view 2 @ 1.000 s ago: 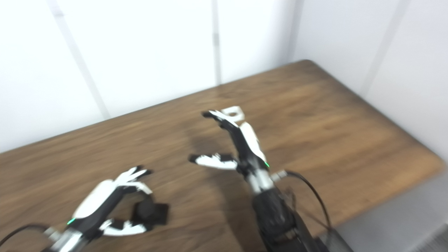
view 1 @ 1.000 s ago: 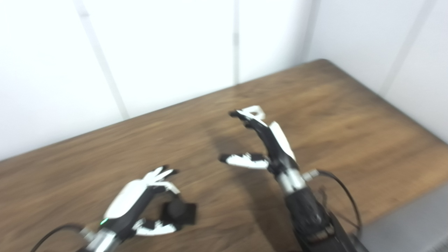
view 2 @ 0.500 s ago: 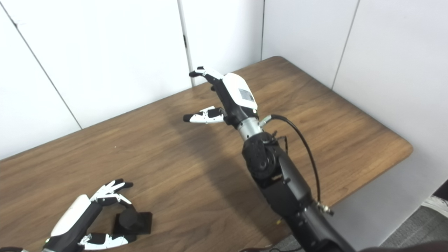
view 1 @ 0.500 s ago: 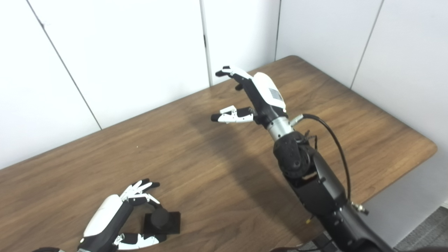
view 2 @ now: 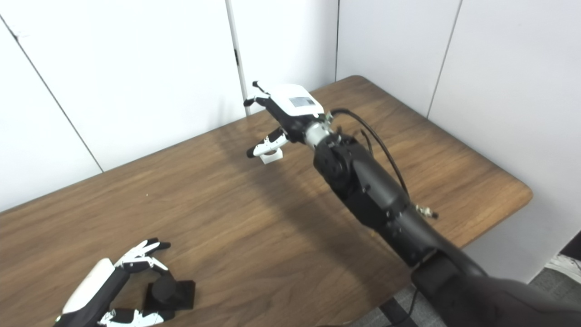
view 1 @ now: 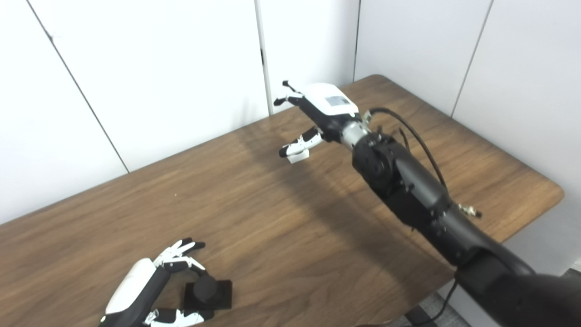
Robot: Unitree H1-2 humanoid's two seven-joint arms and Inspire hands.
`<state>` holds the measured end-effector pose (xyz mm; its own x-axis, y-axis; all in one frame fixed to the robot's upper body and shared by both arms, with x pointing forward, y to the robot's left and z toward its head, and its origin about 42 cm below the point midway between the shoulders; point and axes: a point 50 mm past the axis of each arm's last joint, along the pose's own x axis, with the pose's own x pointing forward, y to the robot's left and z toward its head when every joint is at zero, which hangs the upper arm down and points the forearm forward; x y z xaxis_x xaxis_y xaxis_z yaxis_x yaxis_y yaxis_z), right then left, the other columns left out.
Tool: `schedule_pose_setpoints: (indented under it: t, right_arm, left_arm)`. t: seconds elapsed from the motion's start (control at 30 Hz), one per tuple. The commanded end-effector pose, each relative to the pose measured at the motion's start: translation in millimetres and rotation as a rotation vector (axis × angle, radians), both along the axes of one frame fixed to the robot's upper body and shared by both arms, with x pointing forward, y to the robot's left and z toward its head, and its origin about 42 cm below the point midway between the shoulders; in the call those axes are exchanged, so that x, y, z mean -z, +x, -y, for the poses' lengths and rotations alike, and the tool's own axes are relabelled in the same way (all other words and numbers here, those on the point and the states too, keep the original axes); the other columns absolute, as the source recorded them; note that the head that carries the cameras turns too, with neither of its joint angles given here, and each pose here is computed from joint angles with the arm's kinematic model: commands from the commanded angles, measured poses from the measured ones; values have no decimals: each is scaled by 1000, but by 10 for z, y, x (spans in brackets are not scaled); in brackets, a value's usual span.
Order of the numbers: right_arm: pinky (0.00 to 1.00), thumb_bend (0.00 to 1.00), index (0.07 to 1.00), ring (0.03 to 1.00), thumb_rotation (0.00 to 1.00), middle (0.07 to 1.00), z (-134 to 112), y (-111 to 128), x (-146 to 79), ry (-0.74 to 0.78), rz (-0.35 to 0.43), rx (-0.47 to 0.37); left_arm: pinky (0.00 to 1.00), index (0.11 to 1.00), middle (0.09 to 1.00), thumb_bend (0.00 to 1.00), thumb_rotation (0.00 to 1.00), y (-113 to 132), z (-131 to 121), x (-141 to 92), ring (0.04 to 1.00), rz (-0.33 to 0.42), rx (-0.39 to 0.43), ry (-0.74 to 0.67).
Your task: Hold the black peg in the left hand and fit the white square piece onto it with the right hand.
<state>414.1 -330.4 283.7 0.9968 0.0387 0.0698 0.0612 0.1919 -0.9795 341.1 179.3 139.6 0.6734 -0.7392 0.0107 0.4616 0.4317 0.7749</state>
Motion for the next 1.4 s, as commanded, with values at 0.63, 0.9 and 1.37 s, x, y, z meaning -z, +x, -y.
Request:
schedule_pose_setpoints:
  t: [0.63,0.9,1.37]
  right_arm:
    - [947,907,810,970,374,967,272,594,-298,-140,-267,-2]
    - [958,881,810,977,368,965,271,586,-168,-170,-310,26]
    - [969,840,815,966,336,957,302,601,73,-156,-331,56]
  left_arm:
    - [953,489,898,521,50,-71,-115,36,962,-20,19,72]
    - [949,489,896,521,49,-81,-119,17,959,-20,15,71]
    - [936,489,892,521,49,-115,-110,20,954,-19,13,76]
